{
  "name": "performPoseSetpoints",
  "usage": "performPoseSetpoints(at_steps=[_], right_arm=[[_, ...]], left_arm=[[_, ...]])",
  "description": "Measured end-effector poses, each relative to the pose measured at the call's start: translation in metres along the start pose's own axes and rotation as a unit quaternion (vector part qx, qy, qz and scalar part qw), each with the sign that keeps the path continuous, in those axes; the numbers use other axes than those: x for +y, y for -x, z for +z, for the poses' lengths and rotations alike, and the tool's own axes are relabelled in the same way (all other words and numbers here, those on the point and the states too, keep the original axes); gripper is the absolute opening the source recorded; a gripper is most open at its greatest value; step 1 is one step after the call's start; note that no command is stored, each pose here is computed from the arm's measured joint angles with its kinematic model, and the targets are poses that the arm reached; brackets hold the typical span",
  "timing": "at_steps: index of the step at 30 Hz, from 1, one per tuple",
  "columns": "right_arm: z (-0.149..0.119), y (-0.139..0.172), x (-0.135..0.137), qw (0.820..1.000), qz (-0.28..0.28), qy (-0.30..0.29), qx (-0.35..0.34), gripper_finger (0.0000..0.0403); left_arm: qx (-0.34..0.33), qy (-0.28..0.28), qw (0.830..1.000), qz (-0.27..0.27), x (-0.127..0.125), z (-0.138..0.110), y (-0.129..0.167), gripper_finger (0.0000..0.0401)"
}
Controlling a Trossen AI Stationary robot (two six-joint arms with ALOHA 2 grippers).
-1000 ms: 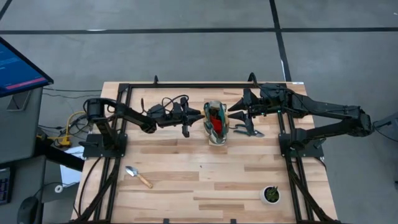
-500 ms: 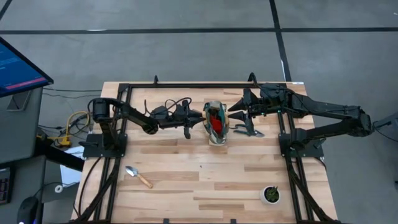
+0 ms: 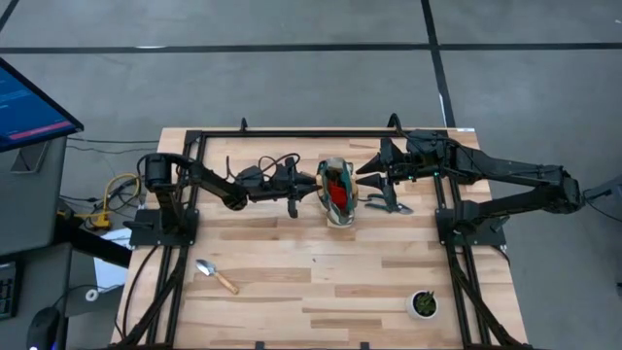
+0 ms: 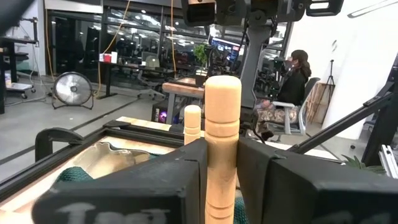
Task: Pick & Place Garden tools in Gardening bag
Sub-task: Put the trowel into the gardening bag
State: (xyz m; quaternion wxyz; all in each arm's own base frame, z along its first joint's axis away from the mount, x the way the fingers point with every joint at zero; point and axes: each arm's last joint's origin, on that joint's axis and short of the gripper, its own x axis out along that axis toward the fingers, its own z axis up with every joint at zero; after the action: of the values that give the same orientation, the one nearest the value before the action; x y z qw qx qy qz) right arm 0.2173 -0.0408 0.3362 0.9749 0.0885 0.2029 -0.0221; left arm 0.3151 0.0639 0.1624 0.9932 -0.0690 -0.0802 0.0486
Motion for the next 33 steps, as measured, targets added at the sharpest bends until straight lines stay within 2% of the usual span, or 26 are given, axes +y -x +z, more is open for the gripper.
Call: performPoseSetpoints(at_steps=[17, 33], right_arm=[[0.000, 0.000, 0.000, 1.000, 0.000, 0.000, 0.000, 0.0131], [0.000, 0.000, 0.000, 1.000, 0.000, 0.000, 0.000, 0.0131]], left_arm=[[0.034, 0.005, 0.999, -0.003, -0.003, -0.016, -0.001, 0.0045], [0.034, -0.002, 0.999, -0.001, -0.003, -0.016, -0.001, 0.0147]])
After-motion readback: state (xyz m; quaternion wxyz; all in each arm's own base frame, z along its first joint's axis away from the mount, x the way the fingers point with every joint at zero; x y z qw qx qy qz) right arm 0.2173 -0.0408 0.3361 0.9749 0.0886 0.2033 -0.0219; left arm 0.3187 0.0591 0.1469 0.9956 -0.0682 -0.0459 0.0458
